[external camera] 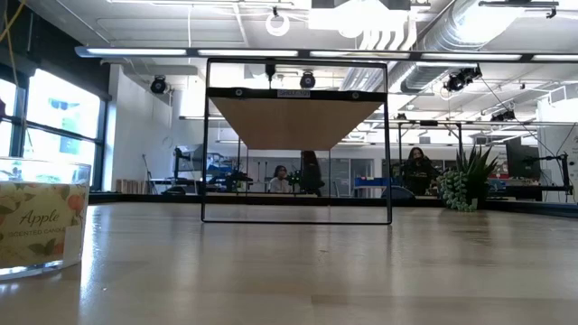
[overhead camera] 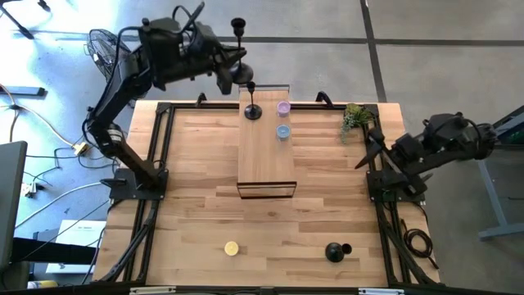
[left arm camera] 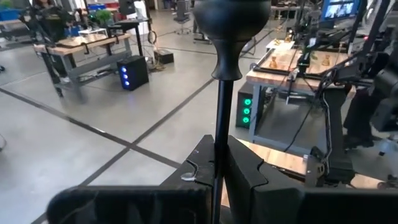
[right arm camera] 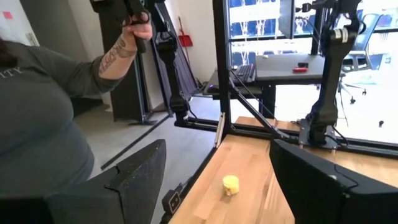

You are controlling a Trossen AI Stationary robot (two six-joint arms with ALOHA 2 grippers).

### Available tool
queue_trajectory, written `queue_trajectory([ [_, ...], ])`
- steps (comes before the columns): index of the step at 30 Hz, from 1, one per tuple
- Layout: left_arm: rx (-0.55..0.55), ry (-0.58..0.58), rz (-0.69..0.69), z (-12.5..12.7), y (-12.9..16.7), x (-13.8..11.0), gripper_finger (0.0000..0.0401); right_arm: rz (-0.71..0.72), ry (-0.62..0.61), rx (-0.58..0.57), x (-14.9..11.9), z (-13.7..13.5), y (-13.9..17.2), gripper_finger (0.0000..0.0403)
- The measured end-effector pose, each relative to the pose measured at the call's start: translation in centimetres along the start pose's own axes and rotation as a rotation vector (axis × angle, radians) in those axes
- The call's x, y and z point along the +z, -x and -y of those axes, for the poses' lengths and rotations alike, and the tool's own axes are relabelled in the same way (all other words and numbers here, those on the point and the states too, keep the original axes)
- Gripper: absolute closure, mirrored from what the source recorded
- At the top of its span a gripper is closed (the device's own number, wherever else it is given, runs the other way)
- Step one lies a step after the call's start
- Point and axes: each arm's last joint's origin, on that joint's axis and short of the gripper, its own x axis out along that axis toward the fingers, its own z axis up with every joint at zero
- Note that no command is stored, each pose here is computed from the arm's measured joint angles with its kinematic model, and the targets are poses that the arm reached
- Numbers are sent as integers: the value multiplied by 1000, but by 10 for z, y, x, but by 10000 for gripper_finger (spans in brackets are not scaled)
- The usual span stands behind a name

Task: Pick & Place candle stick holders
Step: Put the left black candle holder on the shelf

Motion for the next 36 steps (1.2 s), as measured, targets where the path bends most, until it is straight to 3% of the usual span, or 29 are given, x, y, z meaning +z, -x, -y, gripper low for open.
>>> queue_trajectory([
  [12, -111, 24, 20, -25, -21, -3, 394, -1, -11, 5, 1, 3, -15, 121],
  [25, -206, 2, -40, -21, -60, -20, 394, 12, -8, 6, 3, 3, -16, 121],
  [36, -230, -28, -101, 0, -44, -22, 394, 12, -19, 5, 3, 3, -16, 121],
])
